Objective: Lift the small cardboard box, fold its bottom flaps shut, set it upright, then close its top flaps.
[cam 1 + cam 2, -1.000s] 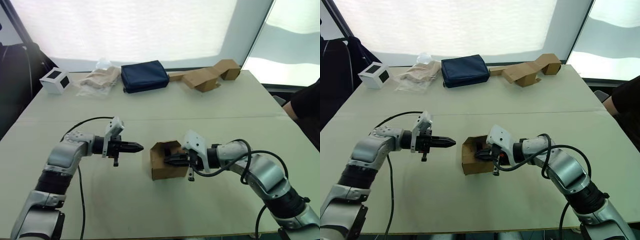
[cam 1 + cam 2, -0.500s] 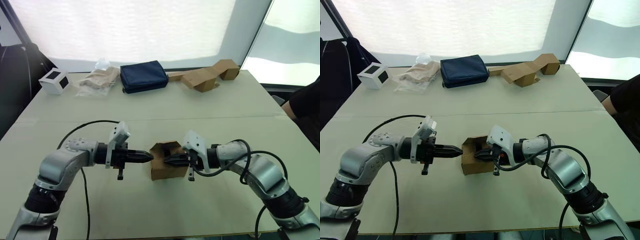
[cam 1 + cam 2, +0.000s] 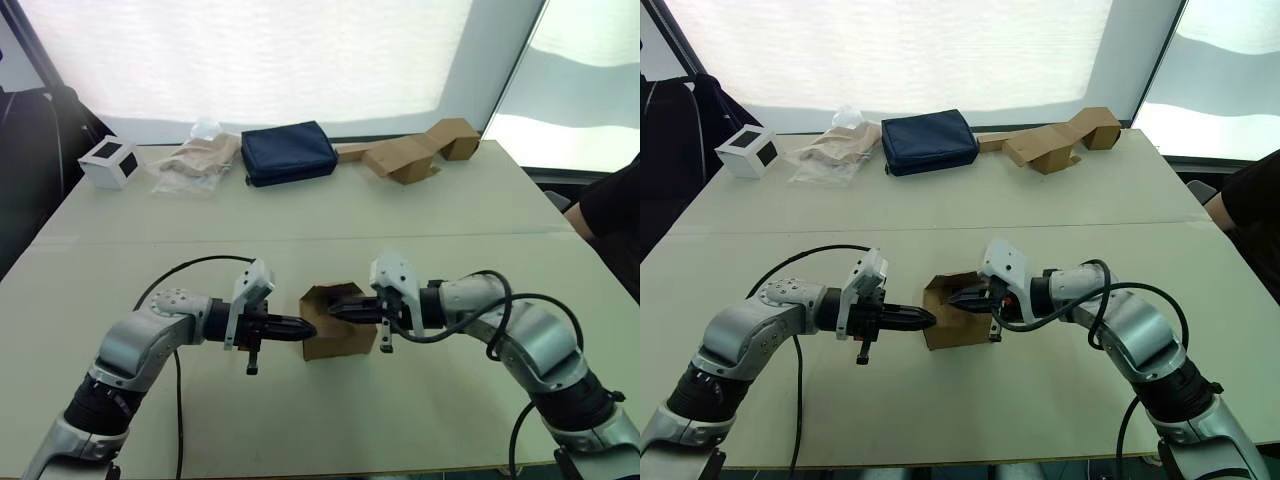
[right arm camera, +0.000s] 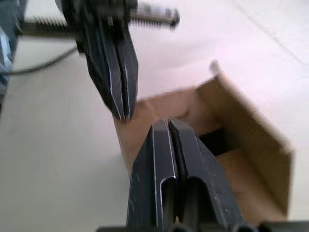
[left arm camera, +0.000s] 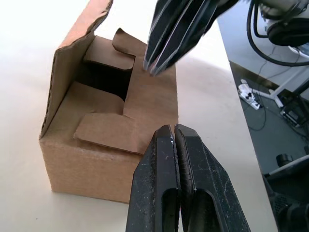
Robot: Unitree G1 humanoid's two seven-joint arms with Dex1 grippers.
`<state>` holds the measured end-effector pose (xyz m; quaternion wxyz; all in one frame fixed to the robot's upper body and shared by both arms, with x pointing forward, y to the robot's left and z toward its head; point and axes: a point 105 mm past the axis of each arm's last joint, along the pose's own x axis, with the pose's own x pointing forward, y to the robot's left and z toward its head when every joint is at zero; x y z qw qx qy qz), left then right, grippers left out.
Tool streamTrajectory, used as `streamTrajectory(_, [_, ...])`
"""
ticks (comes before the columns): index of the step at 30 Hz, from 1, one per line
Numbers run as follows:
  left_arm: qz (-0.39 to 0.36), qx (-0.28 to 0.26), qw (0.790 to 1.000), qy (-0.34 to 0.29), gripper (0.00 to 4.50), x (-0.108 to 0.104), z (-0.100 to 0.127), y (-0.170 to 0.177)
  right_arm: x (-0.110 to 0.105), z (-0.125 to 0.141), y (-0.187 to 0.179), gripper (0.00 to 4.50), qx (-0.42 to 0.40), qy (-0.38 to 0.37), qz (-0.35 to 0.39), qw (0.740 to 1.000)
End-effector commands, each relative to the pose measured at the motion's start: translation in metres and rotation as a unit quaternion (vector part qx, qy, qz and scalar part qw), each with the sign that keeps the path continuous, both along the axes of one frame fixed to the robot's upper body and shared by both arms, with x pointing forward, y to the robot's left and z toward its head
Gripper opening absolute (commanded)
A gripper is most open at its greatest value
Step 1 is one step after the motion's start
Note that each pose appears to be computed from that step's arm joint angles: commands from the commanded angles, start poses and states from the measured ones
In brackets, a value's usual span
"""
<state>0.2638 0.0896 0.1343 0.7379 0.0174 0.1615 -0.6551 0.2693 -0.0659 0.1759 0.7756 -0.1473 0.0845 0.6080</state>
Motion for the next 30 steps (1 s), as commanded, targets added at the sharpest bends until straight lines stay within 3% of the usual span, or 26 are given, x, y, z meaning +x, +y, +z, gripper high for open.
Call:
streamTrajectory(1, [0.001,-0.002,1.000,-0.014,0.08,0.002,0.003,-0.002,-0.004,0.039,0.002,0.00,0.072,-0.021,0.014,0.997])
streamTrajectory(5, [0.001,-0.007,1.000,-0.013,0.08,0.002,0.004,-0.004,0.017,0.050,0.000,0.00,0.084,-0.054,-0.029,0.995])
streamTrajectory(10, [0.003,-0.009,1.000,-0.015,0.08,0.002,0.007,-0.004,0.052,0.031,-0.002,0.00,0.009,-0.102,-0.103,0.989])
streamTrajectory(17, [0.007,-0.011,1.000,-0.018,0.08,0.001,0.010,-0.003,0.036,0.001,0.002,0.00,-0.043,-0.070,-0.052,0.995])
streamTrajectory(30, [0.039,-0.043,0.998,-0.029,0.08,0.021,0.026,-0.002,0.018,-0.011,0.006,0.00,-0.042,-0.046,-0.039,0.997])
